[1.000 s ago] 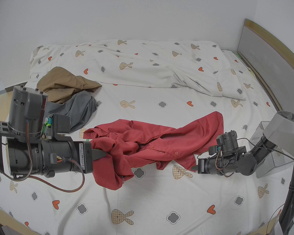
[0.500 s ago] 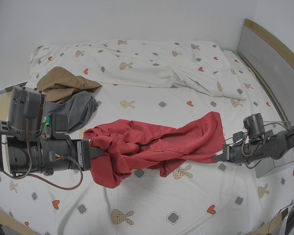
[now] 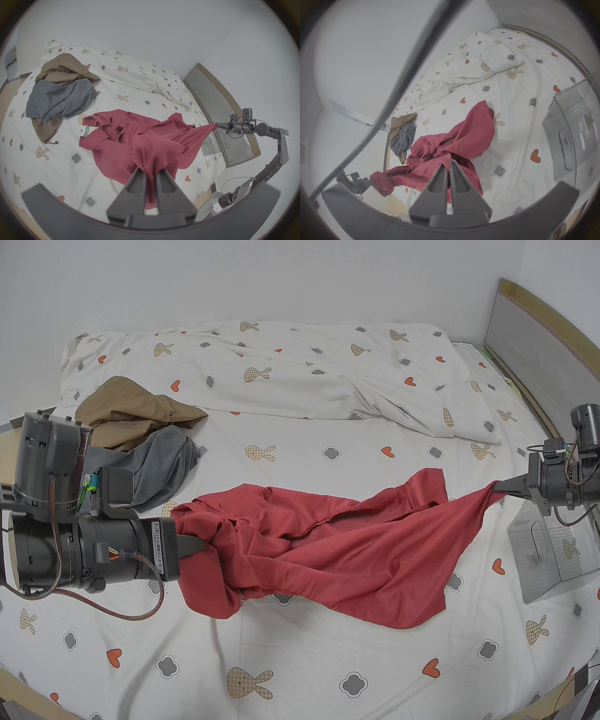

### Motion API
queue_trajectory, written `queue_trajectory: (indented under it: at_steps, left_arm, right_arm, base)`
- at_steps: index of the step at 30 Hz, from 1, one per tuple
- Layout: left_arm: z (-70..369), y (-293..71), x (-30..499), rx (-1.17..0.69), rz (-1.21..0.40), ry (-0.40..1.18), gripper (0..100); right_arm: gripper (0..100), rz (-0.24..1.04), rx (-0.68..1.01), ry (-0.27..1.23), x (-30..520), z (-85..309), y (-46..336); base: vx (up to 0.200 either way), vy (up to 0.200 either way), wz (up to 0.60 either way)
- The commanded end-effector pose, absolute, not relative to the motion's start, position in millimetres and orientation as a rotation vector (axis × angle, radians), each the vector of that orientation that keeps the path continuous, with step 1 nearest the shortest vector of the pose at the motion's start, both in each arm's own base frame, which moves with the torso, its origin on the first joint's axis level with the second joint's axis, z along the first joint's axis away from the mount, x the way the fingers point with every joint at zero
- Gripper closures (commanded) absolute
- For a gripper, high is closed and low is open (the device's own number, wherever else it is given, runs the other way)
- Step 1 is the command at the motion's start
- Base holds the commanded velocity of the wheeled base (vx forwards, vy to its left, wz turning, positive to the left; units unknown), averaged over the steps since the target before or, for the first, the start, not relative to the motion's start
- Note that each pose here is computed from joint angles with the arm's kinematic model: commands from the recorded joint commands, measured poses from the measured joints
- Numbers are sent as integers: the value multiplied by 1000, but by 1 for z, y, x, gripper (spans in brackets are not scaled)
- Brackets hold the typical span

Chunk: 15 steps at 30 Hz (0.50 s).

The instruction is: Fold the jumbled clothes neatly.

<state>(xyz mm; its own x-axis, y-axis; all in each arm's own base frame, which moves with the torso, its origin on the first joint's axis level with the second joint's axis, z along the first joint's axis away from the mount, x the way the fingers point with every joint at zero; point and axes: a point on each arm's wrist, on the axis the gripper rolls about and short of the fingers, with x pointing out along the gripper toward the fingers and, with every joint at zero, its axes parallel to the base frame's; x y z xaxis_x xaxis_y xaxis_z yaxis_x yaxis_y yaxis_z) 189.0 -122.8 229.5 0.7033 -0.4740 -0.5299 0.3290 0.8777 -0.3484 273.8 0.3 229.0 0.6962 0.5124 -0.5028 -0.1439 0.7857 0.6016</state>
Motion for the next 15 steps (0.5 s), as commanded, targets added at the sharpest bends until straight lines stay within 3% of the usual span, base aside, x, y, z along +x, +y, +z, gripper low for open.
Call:
queue_trajectory:
  at_steps: [1, 5, 6, 15]
  left_arm:
    - [228, -123, 190, -234, -446, 659, 100]
    - [227, -122, 190, -234, -445, 660, 100]
    - [227, -122, 190, -234, -444, 661, 100]
    - [227, -122, 190, -232, -445, 661, 100]
  right_arm:
    - [100, 374, 575, 796, 296, 204, 1]
    - [100, 371, 582, 878, 312, 178, 6]
    - [0, 369, 584, 899, 316, 171, 7]
    - [0, 369, 560, 1009, 315, 130, 9]
  base:
    - [0, 0, 0]
    - [0, 0, 0]
    - [0, 0, 0]
    - [0, 0, 0]
